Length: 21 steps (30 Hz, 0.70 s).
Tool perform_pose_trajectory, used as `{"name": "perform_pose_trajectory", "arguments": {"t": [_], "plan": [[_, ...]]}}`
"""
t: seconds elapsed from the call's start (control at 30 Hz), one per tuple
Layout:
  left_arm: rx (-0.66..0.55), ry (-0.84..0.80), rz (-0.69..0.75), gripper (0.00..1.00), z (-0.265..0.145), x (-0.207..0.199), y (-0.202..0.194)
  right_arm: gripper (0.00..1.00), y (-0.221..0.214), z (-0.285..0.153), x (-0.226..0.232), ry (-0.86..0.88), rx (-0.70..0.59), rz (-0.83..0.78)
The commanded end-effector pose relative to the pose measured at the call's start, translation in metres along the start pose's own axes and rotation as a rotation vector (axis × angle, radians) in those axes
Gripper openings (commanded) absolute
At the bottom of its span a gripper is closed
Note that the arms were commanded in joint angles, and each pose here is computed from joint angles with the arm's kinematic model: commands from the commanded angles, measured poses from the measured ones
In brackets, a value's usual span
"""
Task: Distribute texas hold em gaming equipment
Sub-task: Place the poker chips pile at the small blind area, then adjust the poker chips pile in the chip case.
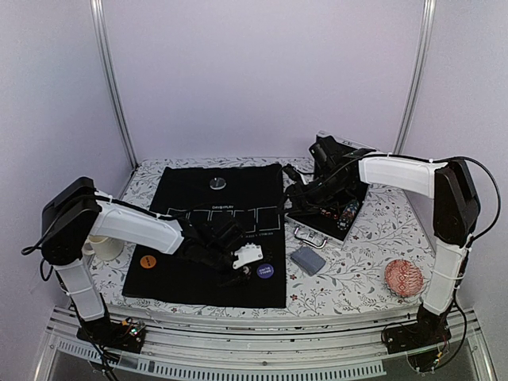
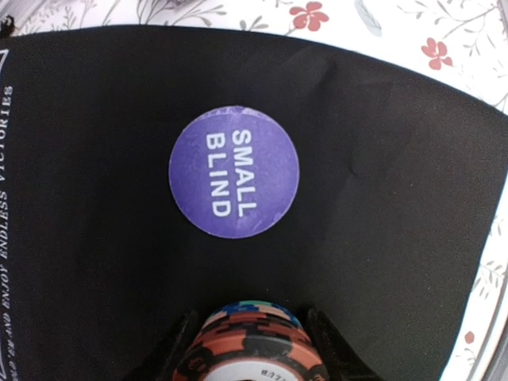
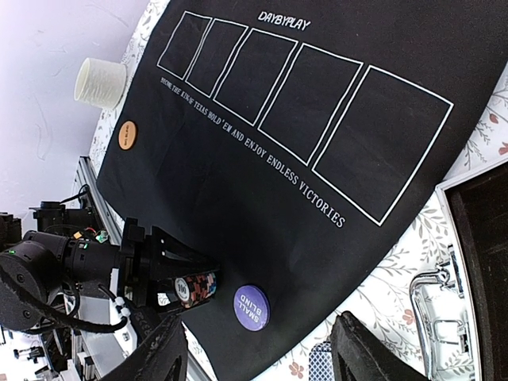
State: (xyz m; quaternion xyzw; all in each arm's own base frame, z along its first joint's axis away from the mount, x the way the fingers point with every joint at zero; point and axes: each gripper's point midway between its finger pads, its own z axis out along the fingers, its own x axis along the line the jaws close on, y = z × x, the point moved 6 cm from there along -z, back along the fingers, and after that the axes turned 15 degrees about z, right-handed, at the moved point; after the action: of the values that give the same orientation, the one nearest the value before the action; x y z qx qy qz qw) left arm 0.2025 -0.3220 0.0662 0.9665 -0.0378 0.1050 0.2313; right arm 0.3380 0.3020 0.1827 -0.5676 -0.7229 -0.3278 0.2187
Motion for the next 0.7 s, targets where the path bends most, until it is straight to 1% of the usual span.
{"name": "perform_pose_trajectory", "arguments": {"t": [0.0, 0.23, 0.37, 0.43, 0.57, 0.67], "plan": [[0.014, -0.005, 0.03, 0.51, 0.003, -0.005, -0.001, 0.64, 0.0, -0.017, 0.009, -0.008, -0.031, -0.033], [-0.027, 0.003, 0.033, 0.69, -0.008, -0.002, 0.007, 0.65, 0.001, -0.02, 0.011, -0.014, -0.04, -0.04], [-0.083, 0.009, 0.036, 0.83, -0.024, 0.002, 0.018, 0.67, 0.001, -0.025, 0.014, -0.013, -0.051, -0.052], [-0.123, 0.022, 0.045, 0.88, -0.036, 0.004, 0.026, 0.68, 0.004, -0.029, 0.016, -0.028, -0.069, -0.068], [-0.212, 0.098, 0.047, 0.93, -0.068, 0.018, 0.044, 0.72, 0.012, -0.044, 0.012, -0.104, -0.114, -0.093], [-0.282, 0.184, 0.002, 0.97, -0.099, 0.037, 0.054, 0.75, 0.021, -0.06, -0.002, -0.204, -0.153, -0.099]]}}
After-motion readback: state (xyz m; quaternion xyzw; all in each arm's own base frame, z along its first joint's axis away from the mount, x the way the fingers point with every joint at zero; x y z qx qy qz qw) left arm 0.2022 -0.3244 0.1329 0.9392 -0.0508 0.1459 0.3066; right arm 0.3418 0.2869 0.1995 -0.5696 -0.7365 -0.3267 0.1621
